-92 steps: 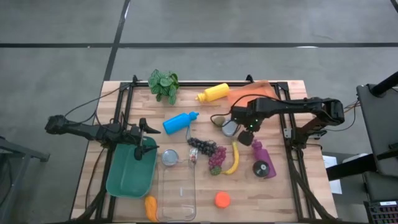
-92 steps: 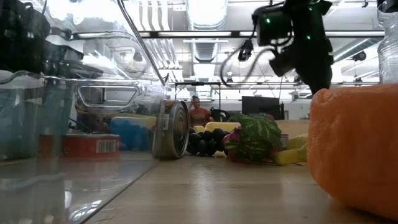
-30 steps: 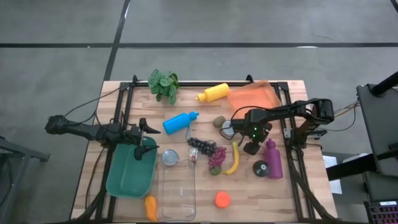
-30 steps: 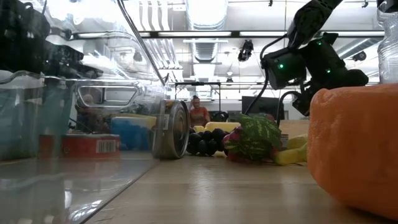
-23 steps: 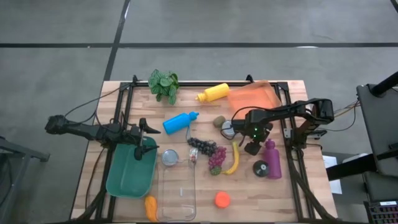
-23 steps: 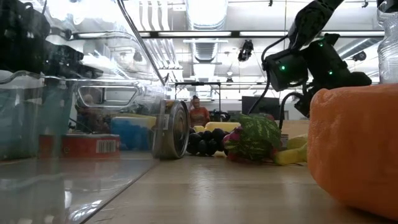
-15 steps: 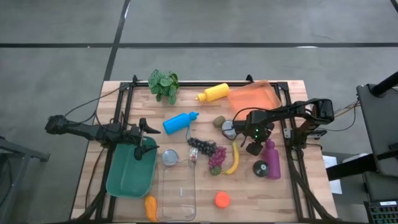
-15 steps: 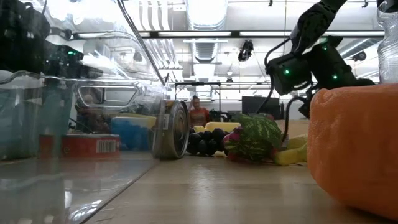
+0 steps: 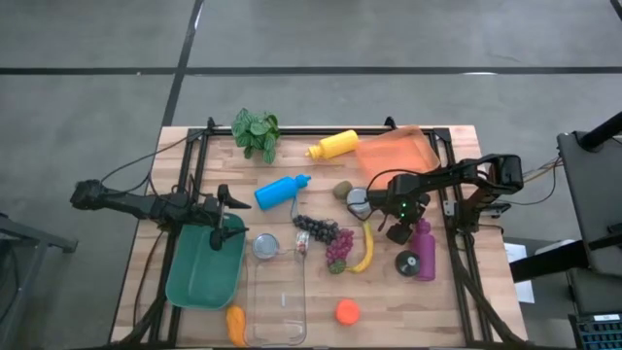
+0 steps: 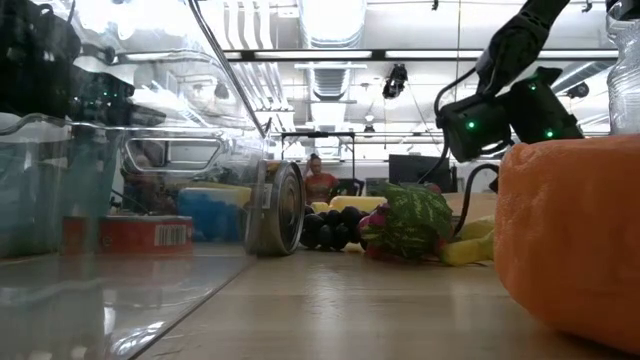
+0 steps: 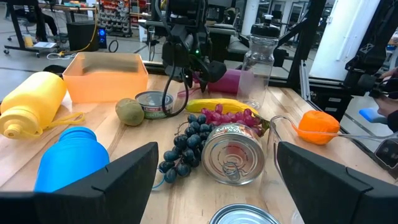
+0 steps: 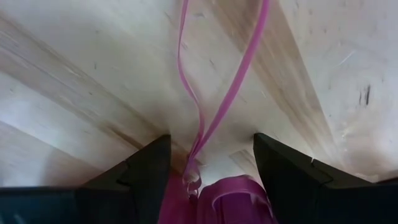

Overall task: Pick & Place Food Item
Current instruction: Put the purple tumbler into the orange bin

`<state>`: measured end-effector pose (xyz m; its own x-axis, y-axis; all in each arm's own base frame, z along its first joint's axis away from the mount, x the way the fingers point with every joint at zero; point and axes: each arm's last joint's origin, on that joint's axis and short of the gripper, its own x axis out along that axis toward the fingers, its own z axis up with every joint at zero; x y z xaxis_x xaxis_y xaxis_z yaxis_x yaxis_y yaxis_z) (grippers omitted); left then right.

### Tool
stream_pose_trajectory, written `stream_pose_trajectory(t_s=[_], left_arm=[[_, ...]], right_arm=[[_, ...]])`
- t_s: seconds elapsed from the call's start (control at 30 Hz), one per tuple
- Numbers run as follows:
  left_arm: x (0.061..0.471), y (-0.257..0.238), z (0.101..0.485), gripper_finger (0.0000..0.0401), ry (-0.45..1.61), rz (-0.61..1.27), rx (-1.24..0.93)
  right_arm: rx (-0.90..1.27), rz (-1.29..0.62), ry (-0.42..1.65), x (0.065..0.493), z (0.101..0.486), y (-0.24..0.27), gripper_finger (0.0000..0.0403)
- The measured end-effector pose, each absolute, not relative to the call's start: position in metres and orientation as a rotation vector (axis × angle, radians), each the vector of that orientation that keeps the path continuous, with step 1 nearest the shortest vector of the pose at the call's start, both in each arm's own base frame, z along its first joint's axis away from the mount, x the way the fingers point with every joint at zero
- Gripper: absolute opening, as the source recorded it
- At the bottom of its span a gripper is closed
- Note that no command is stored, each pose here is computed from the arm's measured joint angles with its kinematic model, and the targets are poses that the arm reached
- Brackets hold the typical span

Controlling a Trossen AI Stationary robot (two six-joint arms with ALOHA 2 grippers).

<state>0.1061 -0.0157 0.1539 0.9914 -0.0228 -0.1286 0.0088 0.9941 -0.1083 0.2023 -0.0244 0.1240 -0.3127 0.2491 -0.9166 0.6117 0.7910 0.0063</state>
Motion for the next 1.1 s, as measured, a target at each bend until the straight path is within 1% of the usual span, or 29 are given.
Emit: stream_pose_trajectory(t_s=[0.17,0.27,0.37,0.63,0.8,0.9,1.1], left_arm=[[0.1061,-0.0157,0.154,0.0336,0.13,-0.015,-0.108],[0.1061,-0.0157,0.154,0.0336,0.13,-0.016,-0.108],[0.1061,-0.0157,0.154,0.0336,0.129,-0.015,-0.108],[0.1061,-0.0157,0.154,0.0336,0.13,-0.016,-0.108],[0.1061,-0.0157,0.1539,0.0336,0.13,-0.016,-0.108],[0.1061,-0.0157,0.154,0.0336,0.13,-0.016,-0.108],[0.1061,-0.0157,0.154,0.0336,0.13,-0.015,-0.108]], right_arm=[[0.661,-0.416,1.905,0.2004,0.1227,-0.0239,0.0227],[0.661,-0.415,1.907,0.2001,0.1225,-0.0238,0.0219],[0.661,-0.415,1.909,0.1998,0.1223,-0.0237,0.0191],[0.668,-0.411,1.914,0.1992,0.122,-0.0234,0.0087],[0.671,-0.409,1.912,0.1994,0.1218,-0.0234,0.0035],[0.685,-0.428,1.907,0.1997,0.1218,-0.0234,0.0014],[0.7,-0.452,1.903,0.1998,0.1216,-0.0234,0.0009]])
